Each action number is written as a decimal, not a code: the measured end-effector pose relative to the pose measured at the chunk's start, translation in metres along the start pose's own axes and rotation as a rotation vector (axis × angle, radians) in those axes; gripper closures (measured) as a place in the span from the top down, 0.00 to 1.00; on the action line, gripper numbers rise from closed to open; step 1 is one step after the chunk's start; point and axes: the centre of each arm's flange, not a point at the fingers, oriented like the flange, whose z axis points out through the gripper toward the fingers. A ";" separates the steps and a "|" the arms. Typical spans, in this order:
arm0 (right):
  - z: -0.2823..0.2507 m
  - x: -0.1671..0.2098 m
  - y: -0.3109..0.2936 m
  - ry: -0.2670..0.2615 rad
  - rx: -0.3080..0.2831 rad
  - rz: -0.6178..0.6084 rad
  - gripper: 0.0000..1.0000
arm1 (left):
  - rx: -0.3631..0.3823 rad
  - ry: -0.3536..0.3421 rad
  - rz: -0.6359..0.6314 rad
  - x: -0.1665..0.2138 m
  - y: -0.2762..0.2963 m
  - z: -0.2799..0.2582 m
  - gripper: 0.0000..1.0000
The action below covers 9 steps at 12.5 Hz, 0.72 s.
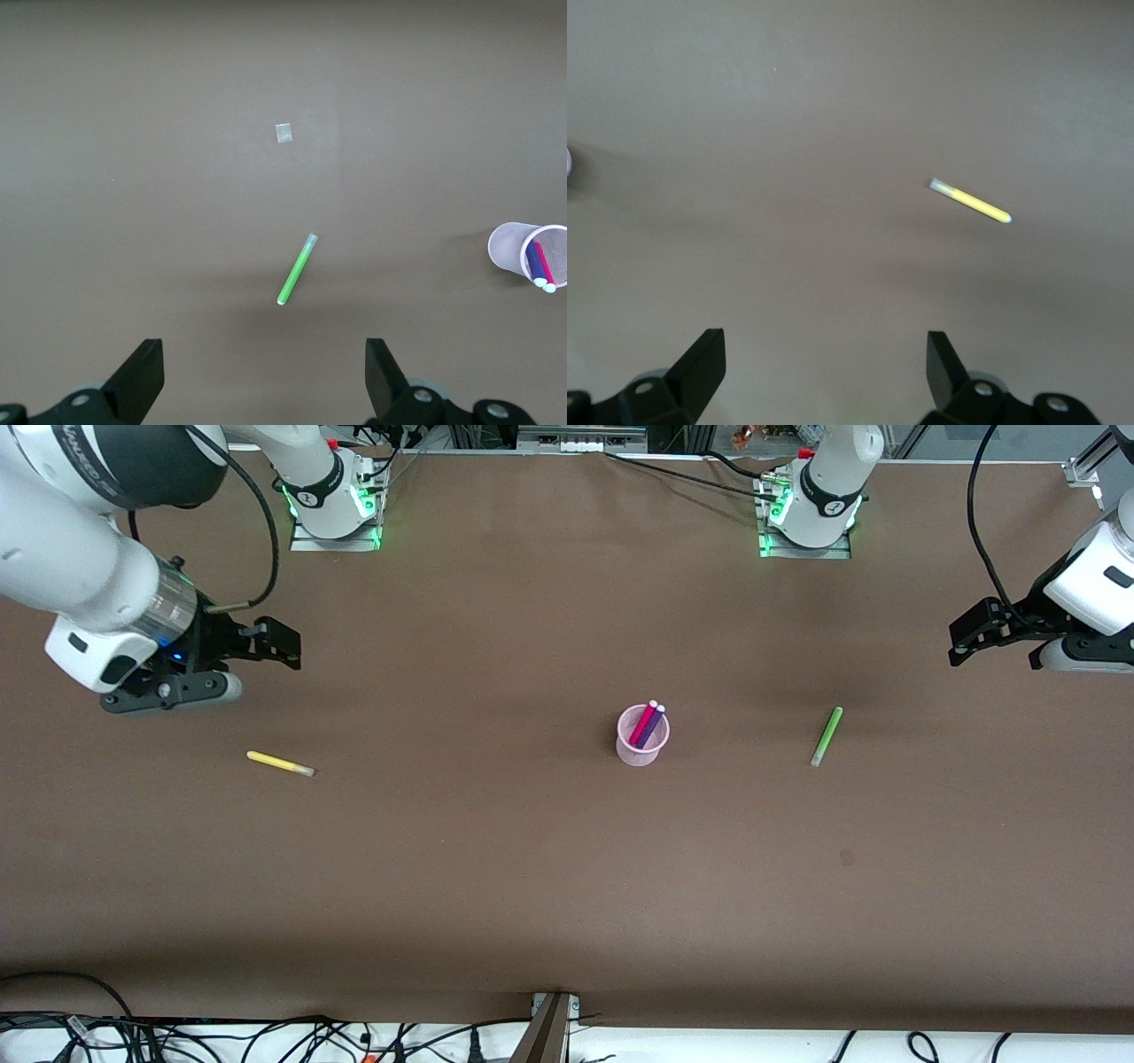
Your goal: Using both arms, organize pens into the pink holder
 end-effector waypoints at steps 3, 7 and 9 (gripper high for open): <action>-0.002 -0.020 0.011 -0.006 0.000 -0.006 1.00 | 0.000 0.000 0.000 0.000 0.000 0.000 1.00; -0.005 -0.034 0.022 0.003 -0.021 -0.026 1.00 | 0.000 0.000 0.000 0.000 0.000 0.000 1.00; -0.008 -0.034 0.031 0.020 -0.021 -0.036 1.00 | 0.000 0.000 0.000 0.000 0.000 0.000 1.00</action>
